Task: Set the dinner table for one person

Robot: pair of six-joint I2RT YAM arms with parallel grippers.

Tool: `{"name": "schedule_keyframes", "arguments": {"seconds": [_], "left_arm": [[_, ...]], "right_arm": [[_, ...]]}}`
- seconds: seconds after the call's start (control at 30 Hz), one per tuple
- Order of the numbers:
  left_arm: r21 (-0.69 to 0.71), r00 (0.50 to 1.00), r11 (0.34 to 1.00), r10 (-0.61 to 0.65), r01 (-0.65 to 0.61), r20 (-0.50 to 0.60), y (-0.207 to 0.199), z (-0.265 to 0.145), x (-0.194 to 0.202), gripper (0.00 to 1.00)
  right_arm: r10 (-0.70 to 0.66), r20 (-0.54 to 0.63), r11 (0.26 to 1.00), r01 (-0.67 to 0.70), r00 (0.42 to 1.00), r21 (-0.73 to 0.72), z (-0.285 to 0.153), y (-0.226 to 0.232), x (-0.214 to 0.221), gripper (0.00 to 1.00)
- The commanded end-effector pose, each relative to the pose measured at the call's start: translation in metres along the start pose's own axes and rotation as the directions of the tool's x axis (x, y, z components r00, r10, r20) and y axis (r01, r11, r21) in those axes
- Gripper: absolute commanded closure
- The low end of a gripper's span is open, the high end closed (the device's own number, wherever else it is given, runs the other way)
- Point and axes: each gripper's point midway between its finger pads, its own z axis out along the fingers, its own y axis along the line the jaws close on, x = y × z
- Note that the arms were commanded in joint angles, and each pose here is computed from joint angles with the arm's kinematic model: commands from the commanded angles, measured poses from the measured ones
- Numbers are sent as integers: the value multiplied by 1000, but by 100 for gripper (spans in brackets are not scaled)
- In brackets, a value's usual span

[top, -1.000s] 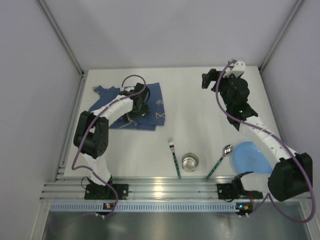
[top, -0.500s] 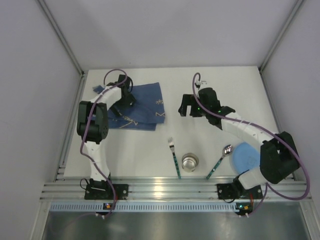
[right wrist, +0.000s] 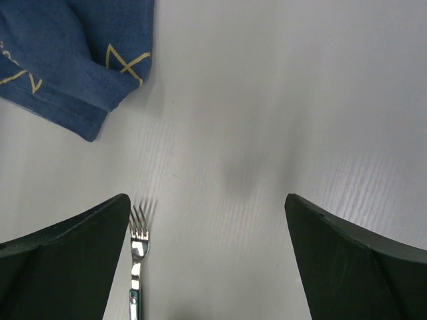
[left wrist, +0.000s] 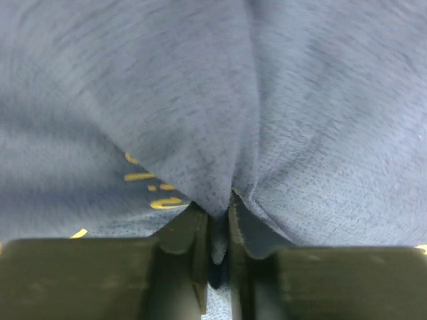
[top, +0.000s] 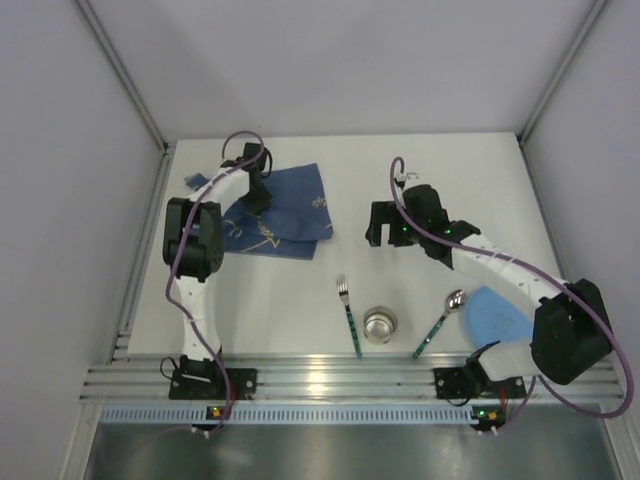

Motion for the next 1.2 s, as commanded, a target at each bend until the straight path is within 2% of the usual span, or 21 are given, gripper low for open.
{"name": "schedule_keyframes", "arguments": {"seconds": [0.0,0.07,0.1,0.2,0.23,0.3,0.33,0.43,0.47,0.5,0.53,0.57,0.6,0.63,0.67,0.93,1.0,1.03,1.07,1.13,1.17], "left_arm": [[22,974,981,194,-193,-113,-3,25,49,87],[40,944,952,306,-303,-123,-8,25,58,99],[38,929,936,352,-350,-116,-10,25,60,100],[87,816,818,575,-569,-65,-35,16,78,100],[117,713,712,700,-693,-33,-50,8,97,100],[130,599,592,801,-795,16,-66,-2,114,100],[134,489,479,870,-867,53,-77,-9,134,100],[120,358,344,925,-931,129,-92,-25,155,100],[113,352,337,922,-935,160,-96,-36,154,100],[95,352,340,920,-936,170,-95,-39,153,100],[46,405,403,899,-914,168,-93,-45,144,98],[-13,479,489,859,-872,184,-96,-55,126,73],[-16,476,485,863,-874,171,-95,-60,125,73],[-37,517,529,841,-848,161,-92,-68,120,31],[-31,539,553,823,-833,177,-96,-75,116,2],[76,750,782,560,-619,351,-111,-165,46,2],[87,803,832,493,-548,335,-92,-169,28,2],[126,833,859,431,-497,346,-85,-184,19,1],[147,852,861,430,-487,299,-73,-176,28,1],[185,885,890,350,-416,307,-56,-181,13,1],[160,897,901,354,-402,264,-37,-165,24,2]], "right_arm": [[-41,54,999,41,998,-10,-17,7,-12,0],[-42,56,999,42,998,-10,-19,7,-13,0],[-42,56,999,43,998,-11,-20,7,-14,0],[-47,49,999,47,998,-1,-23,5,-13,0],[-46,49,999,46,998,2,-26,5,-13,0],[-50,54,999,49,997,11,-28,3,-14,0],[-50,61,999,49,997,13,-31,2,-15,0],[-58,63,998,56,996,20,-33,0,-14,0],[-60,68,998,59,996,19,-34,1,-16,0],[-62,67,998,61,996,21,-33,1,-16,0],[-62,67,998,61,996,21,-34,1,-17,0],[-66,66,998,65,996,21,-32,2,-20,0],[-68,72,998,67,995,18,-33,3,-22,0],[-74,70,997,73,995,20,-30,4,-26,0],[-78,66,997,76,995,23,-28,4,-28,0],[-71,46,997,69,996,48,-3,-13,-58,0],[-17,41,999,15,999,47,4,-26,-65,0],[6,27,999,-7,1000,40,14,-30,-69,0],[38,7,999,-38,999,5,21,-28,-70,0],[72,-19,997,-72,997,-5,42,-37,-78,0],[76,-31,997,-76,997,-8,50,-38,-80,0]]}}
